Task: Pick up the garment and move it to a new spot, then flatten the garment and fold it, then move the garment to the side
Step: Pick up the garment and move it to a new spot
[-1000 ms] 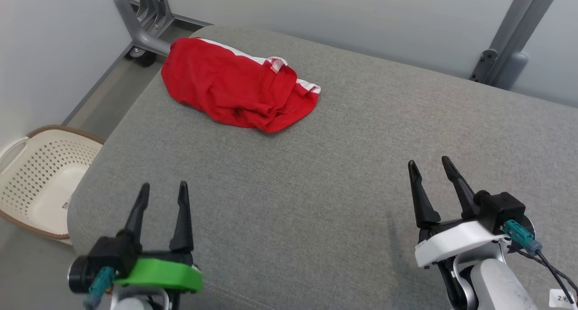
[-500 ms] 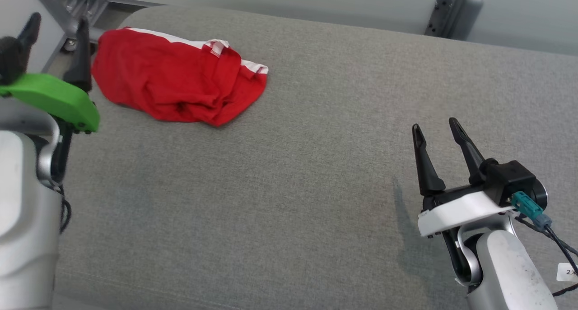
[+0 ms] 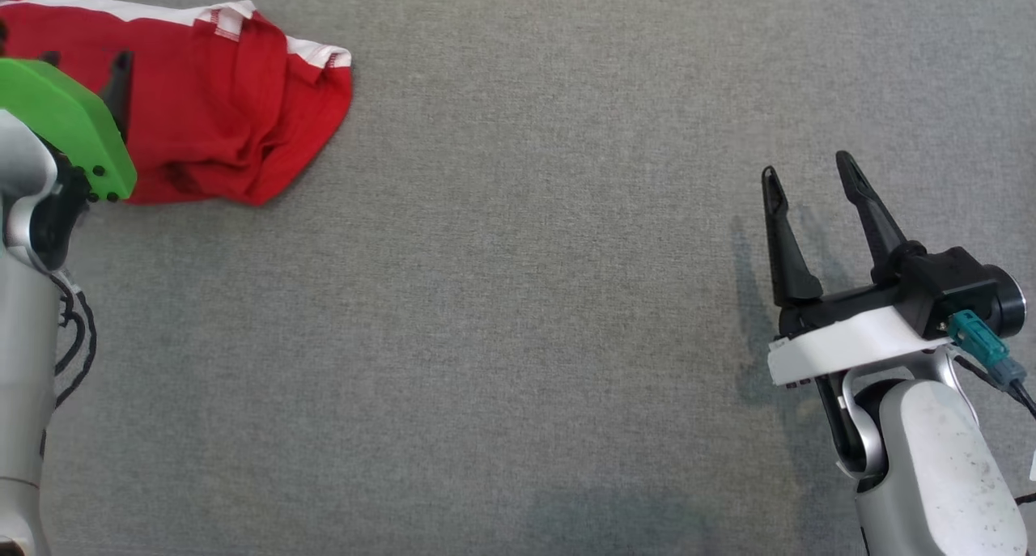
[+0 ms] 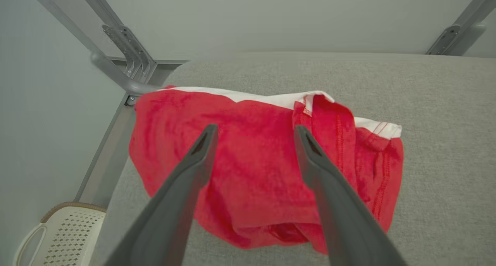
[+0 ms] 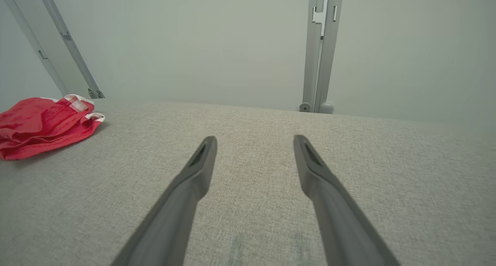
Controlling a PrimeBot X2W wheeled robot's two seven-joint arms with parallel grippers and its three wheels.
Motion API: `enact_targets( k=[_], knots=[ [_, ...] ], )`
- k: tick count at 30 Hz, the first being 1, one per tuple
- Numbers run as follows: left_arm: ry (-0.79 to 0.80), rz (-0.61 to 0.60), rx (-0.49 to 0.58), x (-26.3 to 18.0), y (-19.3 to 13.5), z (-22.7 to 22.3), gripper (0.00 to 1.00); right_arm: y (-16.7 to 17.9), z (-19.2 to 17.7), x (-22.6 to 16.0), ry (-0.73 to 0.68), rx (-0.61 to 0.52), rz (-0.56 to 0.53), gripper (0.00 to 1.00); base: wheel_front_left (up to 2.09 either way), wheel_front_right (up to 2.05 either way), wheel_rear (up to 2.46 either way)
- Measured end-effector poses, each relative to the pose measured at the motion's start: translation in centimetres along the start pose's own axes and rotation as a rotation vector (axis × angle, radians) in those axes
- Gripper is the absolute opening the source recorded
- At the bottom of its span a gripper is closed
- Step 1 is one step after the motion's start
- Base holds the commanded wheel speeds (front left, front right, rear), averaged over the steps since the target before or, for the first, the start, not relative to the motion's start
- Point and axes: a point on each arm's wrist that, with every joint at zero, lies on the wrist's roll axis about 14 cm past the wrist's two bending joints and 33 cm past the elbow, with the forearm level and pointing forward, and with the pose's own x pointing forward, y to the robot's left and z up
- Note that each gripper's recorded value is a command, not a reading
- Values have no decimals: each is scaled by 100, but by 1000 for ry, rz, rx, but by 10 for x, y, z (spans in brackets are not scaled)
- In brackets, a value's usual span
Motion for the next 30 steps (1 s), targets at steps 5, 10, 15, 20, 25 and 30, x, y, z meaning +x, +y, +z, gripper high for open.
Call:
enact_targets(
  k=[5,10,15,20,25,30],
  knots=[
    [158,-49,-19,24,-18,-46,100,-20,-12,-3,32,-17,-43,100,0,0,0],
    [265,-70,-32,35,-27,-81,100,-29,-22,-4,61,-27,-58,100,0,0,0],
    [323,-57,-32,37,-22,-101,100,-30,-23,-4,68,-35,-55,100,0,0,0],
    [314,-16,-26,39,-11,-104,0,-31,-21,-4,69,-44,-54,100,0,0,0],
    [268,16,-21,39,-3,-98,0,-32,-18,-5,63,-48,-58,100,0,0,0],
    [202,27,-8,37,2,-76,0,-32,-11,-6,46,-51,-64,100,0,0,0]
  ],
)
